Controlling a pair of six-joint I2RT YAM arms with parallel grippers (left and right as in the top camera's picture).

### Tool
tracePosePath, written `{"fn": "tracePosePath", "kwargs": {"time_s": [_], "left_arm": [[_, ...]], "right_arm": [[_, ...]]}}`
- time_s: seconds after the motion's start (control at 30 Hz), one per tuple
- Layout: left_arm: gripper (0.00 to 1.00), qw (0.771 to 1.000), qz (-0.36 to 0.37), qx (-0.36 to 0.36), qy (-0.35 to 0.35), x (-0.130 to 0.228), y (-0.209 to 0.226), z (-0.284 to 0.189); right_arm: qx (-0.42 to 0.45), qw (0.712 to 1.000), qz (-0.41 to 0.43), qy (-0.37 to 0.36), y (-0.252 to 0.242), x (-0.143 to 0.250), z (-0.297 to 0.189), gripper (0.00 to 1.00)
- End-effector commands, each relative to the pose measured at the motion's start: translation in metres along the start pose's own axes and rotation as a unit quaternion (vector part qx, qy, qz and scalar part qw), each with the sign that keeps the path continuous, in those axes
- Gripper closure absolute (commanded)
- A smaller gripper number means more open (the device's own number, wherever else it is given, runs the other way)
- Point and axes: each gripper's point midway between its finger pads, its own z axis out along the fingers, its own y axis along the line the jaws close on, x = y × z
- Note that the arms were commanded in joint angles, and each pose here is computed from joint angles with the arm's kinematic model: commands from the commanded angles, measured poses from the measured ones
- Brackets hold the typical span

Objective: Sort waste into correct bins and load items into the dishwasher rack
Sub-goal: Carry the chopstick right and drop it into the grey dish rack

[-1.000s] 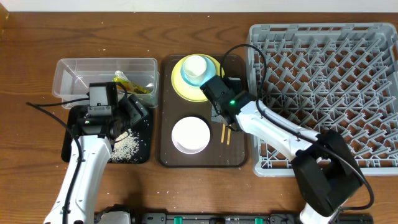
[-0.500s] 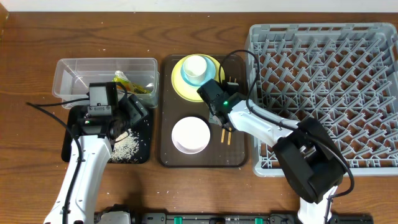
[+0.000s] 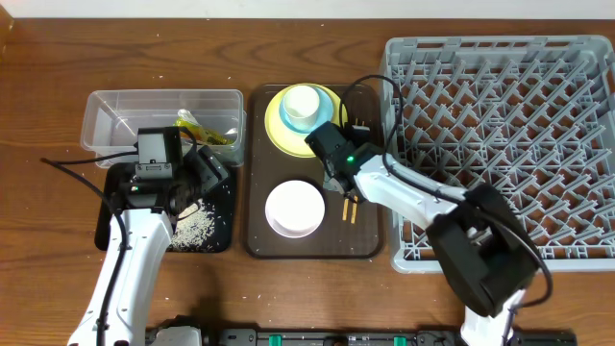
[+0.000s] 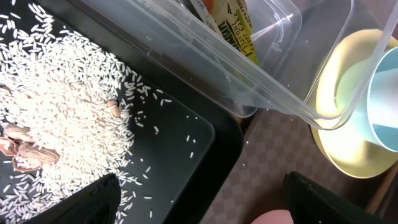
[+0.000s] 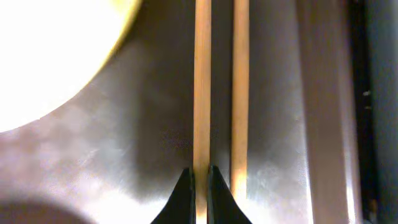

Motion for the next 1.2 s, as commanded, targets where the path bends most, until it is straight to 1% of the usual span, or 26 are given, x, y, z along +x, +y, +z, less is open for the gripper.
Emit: {"fn": "tracePosePath", "kwargs": {"time_s": [0.0, 0.1, 0.23, 0.37, 0.63, 1.17], "left_arm": [[0.14, 1.0, -0.004, 0.001, 0.0, 0.001, 0.001, -0.001], [0.14, 1.0, -0.004, 0.001, 0.0, 0.001, 0.001, -0.001], [0.14, 1.0, -0.004, 0.001, 0.0, 0.001, 0.001, -0.001], [0.14, 1.0, -0.004, 0.001, 0.0, 0.001, 0.001, -0.001], [0.14, 1.0, -0.004, 0.001, 0.0, 0.001, 0.001, -0.001], [0.14, 1.0, -0.004, 0.001, 0.0, 0.001, 0.001, -0.001]], "right_arm": [[-0.04, 0.998, -0.005, -0.053, 0.002, -0.033, -0.049, 0.99], [-0.062, 0.994, -0.029, -0.083, 0.0, -0.047, -0.085, 0.99], [-0.07, 0.99, -0.041, -0.113, -0.019, -0.062, -0.124, 0.99], [-0.051, 0.99, -0.057, -0.115, -0.047, -0.067, -0.14, 0.99], [0.013, 0.996, -0.064, -0.061, -0.097, -0.061, -0.12, 0.99], [0.047, 0.995, -0.09, -0.017, -0.114, -0.057, -0.088, 0.99]]}}
